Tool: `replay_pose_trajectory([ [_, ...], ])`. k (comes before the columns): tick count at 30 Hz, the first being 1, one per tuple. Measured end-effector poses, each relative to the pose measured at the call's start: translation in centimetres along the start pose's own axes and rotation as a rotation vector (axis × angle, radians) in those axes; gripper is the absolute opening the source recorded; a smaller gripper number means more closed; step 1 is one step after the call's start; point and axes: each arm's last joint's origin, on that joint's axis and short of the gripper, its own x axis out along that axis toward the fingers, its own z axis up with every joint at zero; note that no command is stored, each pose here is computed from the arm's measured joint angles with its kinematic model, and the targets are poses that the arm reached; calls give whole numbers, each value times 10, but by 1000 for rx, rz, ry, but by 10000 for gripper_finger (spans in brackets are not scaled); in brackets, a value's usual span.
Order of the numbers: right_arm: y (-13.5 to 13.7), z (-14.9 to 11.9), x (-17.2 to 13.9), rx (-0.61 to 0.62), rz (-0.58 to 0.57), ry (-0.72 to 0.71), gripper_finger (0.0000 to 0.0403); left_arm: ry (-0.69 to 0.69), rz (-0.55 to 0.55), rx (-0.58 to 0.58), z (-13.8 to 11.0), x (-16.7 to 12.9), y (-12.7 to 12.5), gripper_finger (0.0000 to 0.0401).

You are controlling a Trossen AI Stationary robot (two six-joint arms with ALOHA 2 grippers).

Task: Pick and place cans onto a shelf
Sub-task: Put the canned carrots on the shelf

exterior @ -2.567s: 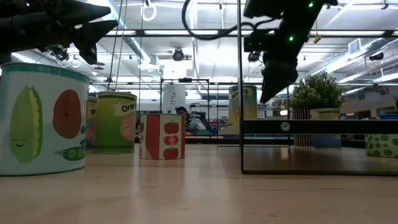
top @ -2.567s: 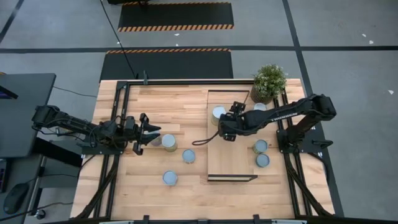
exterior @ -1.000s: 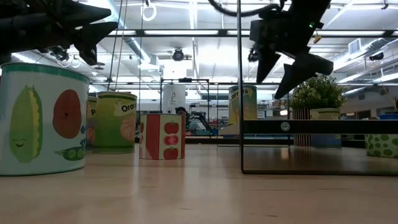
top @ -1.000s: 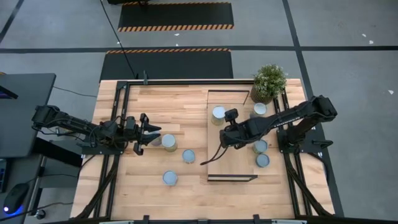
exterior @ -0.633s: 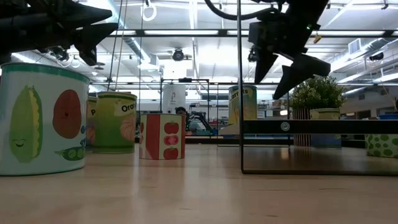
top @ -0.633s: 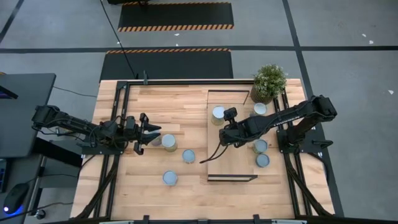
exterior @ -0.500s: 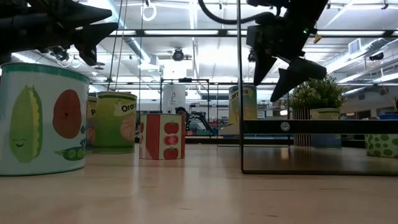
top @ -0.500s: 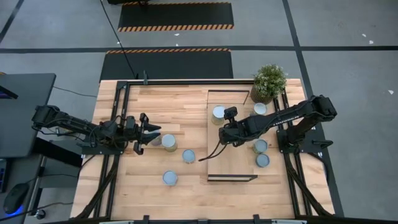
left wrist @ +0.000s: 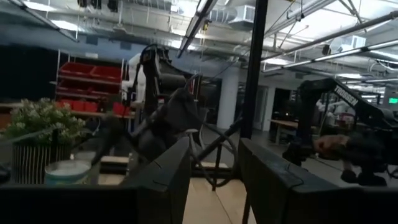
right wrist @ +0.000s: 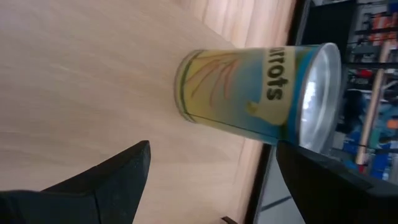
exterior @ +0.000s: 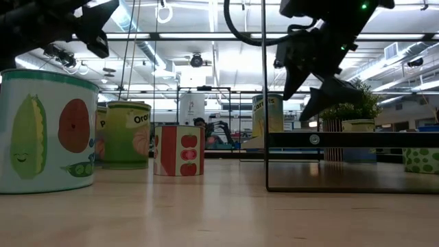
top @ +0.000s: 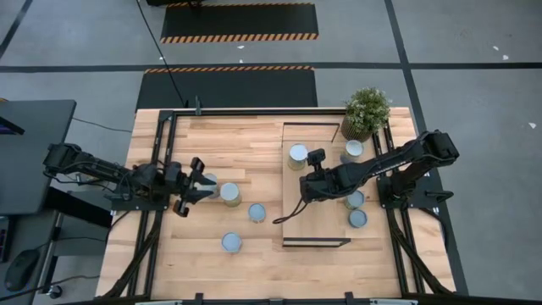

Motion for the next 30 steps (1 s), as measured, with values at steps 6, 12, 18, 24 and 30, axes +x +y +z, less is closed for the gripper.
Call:
replay_pose_trajectory([
  [6, -4, 0, -6, -14, -11, 26, 355, 0, 5, -10, 0, 0, 0, 142],
  [12, -13, 0, -24, 23, 0, 85, 355, 3, -7, -10, 0, 0, 0, 142],
  [18, -18, 0, -42, 95, 52, 114, 355, 3, -14, -2, 0, 0, 0, 142],
  [24, -18, -3, -62, 85, 28, 145, 355, 3, -14, 3, 0, 0, 0, 142],
  [30, -15, 3, -70, 214, 77, 104, 355, -24, -17, 63, 2, 0, -1, 142],
])
